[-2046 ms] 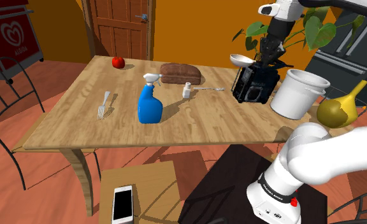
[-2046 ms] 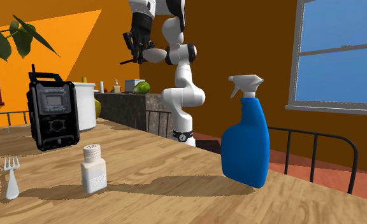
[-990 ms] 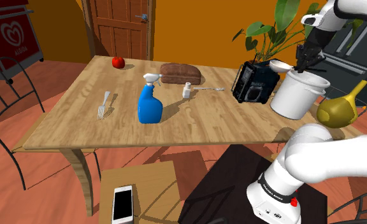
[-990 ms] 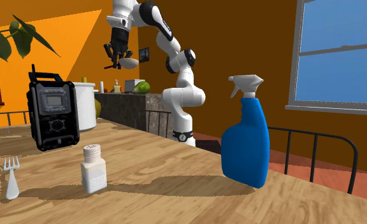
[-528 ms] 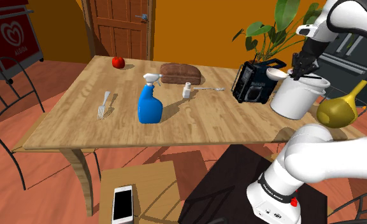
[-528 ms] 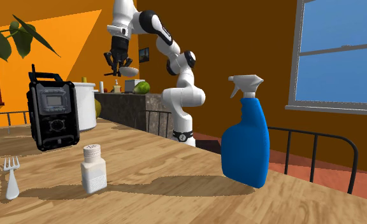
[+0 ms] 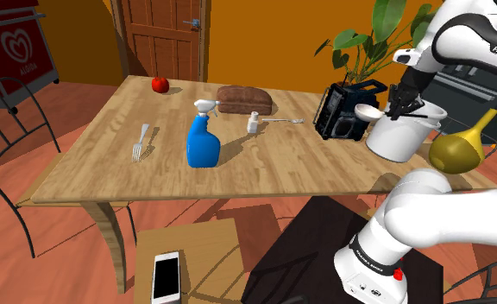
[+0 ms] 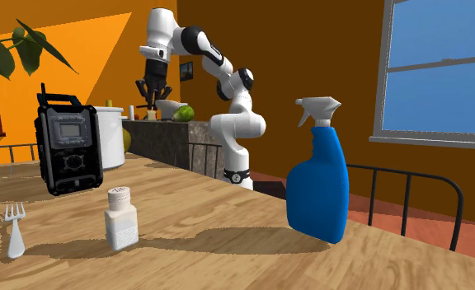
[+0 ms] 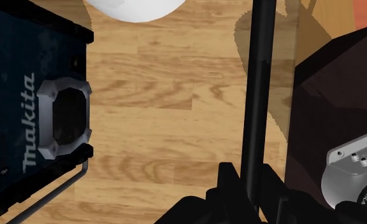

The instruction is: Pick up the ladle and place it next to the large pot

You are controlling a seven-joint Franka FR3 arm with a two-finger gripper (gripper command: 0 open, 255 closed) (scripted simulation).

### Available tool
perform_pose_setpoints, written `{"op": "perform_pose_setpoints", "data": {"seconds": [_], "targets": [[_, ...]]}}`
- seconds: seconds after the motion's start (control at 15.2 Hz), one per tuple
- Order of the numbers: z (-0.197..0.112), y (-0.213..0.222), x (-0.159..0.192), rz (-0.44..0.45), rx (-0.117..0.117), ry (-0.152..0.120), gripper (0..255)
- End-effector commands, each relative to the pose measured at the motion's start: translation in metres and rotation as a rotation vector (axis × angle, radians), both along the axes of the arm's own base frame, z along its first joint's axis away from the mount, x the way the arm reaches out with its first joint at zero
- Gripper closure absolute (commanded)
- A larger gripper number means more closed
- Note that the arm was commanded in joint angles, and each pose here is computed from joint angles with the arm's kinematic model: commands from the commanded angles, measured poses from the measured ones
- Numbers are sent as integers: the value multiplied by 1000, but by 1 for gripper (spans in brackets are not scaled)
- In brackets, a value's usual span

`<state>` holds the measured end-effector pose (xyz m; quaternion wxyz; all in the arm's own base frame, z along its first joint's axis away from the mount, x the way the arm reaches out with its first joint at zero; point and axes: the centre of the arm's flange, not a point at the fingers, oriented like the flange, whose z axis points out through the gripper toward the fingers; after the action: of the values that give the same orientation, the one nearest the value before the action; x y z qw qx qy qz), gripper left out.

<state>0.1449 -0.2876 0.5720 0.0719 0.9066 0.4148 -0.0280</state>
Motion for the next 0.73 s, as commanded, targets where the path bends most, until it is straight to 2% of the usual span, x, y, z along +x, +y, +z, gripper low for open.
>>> {"op": "perform_pose_setpoints", "data": {"seconds": [0.0, 0.66], "targets": [[-12, 0, -1, 0, 0, 0, 255], [-64, 0, -1, 0, 0, 0, 255]]}}
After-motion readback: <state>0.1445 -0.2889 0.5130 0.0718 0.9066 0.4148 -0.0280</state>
